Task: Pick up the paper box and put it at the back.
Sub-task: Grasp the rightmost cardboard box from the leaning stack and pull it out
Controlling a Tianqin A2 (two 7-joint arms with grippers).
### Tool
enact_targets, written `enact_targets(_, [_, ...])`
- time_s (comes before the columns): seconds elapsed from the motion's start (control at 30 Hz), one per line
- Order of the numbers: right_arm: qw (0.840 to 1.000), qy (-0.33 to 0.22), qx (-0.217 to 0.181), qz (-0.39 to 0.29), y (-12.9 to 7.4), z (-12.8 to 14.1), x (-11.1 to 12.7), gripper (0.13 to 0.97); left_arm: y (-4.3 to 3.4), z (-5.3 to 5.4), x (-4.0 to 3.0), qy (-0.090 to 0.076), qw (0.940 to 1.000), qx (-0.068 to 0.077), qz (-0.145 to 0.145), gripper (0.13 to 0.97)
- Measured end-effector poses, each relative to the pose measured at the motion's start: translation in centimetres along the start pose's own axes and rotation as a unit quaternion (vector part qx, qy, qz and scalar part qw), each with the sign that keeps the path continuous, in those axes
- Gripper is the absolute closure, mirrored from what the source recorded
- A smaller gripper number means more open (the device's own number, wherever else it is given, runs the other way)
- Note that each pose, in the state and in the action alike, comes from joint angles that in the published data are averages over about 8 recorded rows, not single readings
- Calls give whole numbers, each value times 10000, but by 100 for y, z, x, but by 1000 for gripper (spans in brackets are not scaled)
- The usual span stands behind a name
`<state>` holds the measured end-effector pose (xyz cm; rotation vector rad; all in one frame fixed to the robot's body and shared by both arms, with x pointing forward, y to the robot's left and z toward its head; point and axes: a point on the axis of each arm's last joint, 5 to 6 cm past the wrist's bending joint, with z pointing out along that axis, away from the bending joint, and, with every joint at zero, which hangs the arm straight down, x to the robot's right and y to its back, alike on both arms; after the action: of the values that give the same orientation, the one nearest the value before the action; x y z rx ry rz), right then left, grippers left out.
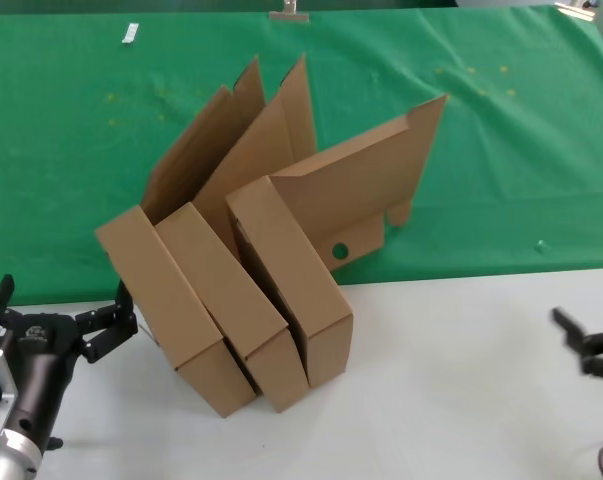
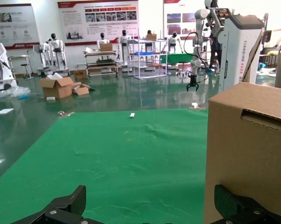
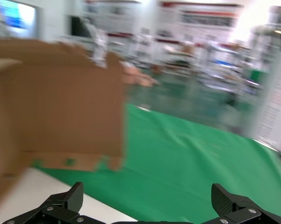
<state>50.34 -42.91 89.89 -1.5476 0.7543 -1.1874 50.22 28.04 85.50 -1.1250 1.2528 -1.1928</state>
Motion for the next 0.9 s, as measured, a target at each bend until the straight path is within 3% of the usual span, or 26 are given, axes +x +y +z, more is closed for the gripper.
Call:
enact_targets(0.27, [9845,-1665,211,-505,8,199,7,130,0,0,0,0,10000,0,0,132])
enact_targets(0.57, [9420,-3293,-20,-656,246,495,171,130,0,0,0,0,10000,0,0,132])
enact_targets(0.77, [9096,-4120,-76,-537,340,745,202,130,0,0,0,0,10000,0,0,132])
enact_targets(0.9, [8971,-4392,-45,-474,344,930,203,130,0,0,0,0,10000,0,-1,132])
